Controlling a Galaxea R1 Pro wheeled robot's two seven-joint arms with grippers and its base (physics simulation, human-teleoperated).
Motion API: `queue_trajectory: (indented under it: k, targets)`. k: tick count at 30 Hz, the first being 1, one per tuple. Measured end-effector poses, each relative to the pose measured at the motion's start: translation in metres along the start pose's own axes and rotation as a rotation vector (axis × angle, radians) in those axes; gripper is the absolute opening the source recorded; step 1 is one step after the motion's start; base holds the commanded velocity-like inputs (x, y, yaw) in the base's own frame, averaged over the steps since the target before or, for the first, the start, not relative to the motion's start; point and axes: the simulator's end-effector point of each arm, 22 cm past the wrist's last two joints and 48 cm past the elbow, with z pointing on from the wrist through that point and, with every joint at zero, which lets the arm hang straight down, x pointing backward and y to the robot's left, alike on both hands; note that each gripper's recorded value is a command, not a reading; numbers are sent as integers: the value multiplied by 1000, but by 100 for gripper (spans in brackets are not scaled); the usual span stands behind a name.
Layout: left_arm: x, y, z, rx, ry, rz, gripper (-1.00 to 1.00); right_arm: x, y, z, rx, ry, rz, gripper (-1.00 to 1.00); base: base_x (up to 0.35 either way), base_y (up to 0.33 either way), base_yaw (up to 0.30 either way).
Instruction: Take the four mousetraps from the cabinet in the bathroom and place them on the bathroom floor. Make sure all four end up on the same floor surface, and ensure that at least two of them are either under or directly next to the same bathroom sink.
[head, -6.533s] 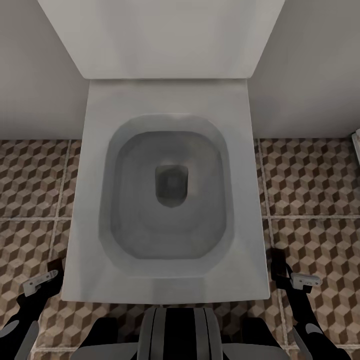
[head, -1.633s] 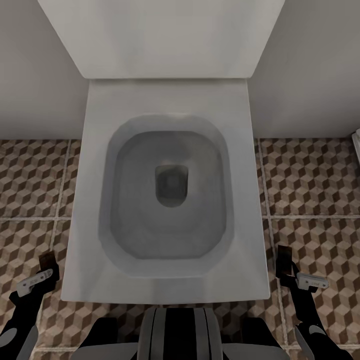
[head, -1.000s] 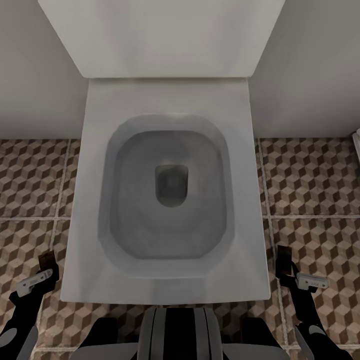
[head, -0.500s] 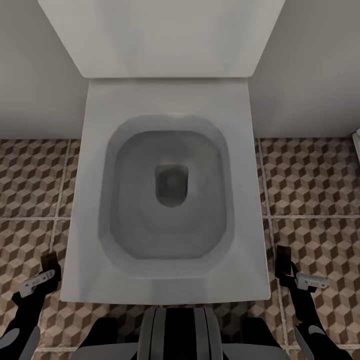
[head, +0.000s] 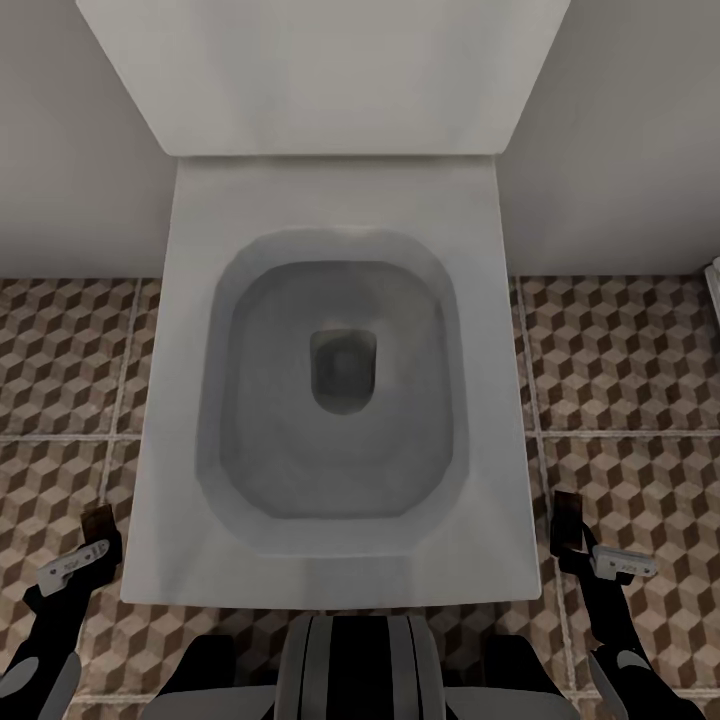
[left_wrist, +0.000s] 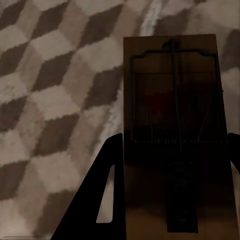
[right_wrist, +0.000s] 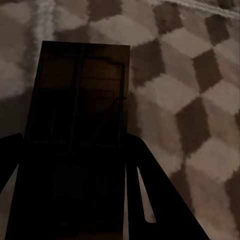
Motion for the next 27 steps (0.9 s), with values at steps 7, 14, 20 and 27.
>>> queue_trajectory:
  k: [7,14,20,27]
  targets:
    - [10,1,-2,3,24,9,-100,0,0,0,1,0,0,-100,0,0,0]
    - [20,-1,-4,7,46,10,-100,0,0,0,0,0,0,-100,0,0,0]
    - [22,-2,-5,10,50,12,-100,0,0,0,0,0,0,-100,0,0,0]
    - [22,-1,-4,9,52,14,-100,0,0,0,0,0,0,-100,0,0,0]
